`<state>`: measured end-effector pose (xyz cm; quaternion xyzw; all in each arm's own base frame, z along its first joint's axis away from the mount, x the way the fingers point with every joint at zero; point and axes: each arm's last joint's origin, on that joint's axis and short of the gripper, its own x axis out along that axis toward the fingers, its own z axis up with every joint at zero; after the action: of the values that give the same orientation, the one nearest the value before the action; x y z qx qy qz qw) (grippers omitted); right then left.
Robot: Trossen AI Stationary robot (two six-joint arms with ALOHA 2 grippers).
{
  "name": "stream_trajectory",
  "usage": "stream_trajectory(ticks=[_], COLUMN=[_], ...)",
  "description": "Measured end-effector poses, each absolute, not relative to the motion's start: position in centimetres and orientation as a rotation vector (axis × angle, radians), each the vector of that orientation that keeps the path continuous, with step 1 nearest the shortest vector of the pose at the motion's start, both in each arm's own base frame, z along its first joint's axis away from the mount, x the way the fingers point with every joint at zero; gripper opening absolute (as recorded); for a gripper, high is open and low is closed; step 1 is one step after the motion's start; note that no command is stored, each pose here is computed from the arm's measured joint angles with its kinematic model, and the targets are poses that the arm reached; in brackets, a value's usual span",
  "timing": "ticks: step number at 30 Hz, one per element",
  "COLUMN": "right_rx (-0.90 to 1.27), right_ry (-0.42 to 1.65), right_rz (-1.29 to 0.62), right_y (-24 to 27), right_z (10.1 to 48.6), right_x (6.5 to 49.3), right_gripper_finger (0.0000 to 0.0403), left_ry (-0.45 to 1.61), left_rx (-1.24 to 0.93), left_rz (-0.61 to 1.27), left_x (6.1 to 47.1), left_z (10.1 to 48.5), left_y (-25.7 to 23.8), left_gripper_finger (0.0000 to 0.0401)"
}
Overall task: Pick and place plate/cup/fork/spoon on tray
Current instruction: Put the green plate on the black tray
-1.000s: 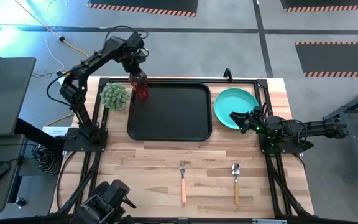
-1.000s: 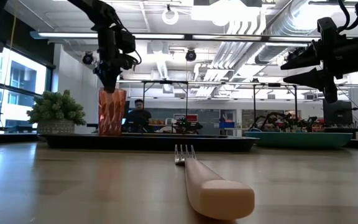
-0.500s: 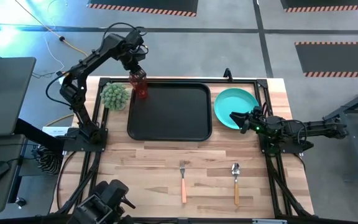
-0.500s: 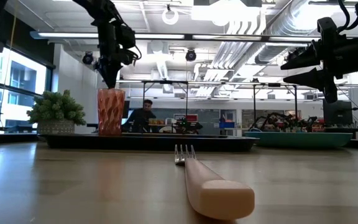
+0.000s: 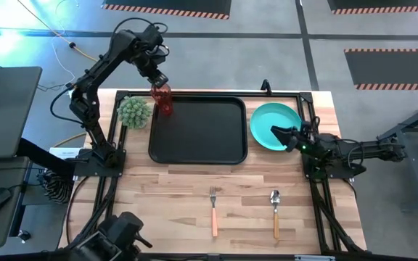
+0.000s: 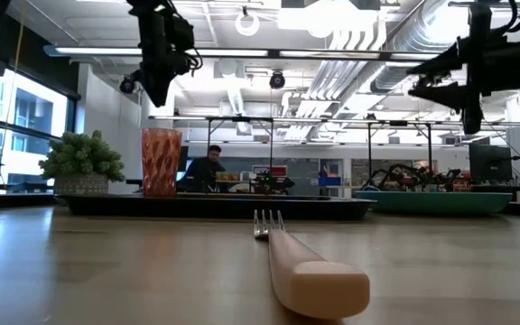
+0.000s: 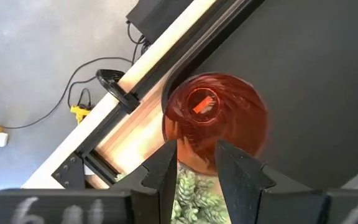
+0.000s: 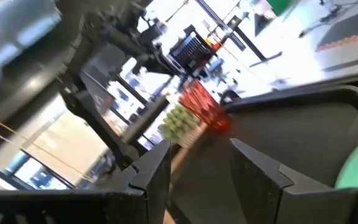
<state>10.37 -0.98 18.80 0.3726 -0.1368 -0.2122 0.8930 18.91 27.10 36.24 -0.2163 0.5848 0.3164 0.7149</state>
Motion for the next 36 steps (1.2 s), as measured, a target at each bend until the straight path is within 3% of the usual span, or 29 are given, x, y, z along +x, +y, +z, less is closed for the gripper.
stream_trajectory(ticks=[7, 15, 20, 26, 36], right_rx=[0.801, 0.581, 0.457, 0.454, 0.549], right_ry=[-0.468, -0.499, -0.291, 0.026, 0.492], right_rz=[-0.369, -0.421, -0.538, -0.663, -0.724], right_y=[-1.0, -1.1, -1.3, -1.4, -1.1], right_z=[20.7, 26.0, 29.3, 31.6, 30.5], right_x=[10.0, 9.0, 8.6, 8.2, 9.7], right_gripper_finger=[0.0151, 0.0151, 0.0151, 0.0151, 0.0151], left_ry=[1.147, 0.988, 0.904, 0.814, 0.78], left_rx=[-0.539, -0.452, -0.376, -0.318, -0.347], left_rz=[0.533, 0.466, 0.439, 0.356, 0.295], left_x=[19.0, 19.5, 20.4, 21.9, 23.4], left_z=[38.2, 40.8, 42.3, 42.2, 39.6], left_y=[25.4, 23.0, 21.2, 19.4, 17.6], left_gripper_finger=[0.0102, 0.0102, 0.0102, 0.0102, 0.0102])
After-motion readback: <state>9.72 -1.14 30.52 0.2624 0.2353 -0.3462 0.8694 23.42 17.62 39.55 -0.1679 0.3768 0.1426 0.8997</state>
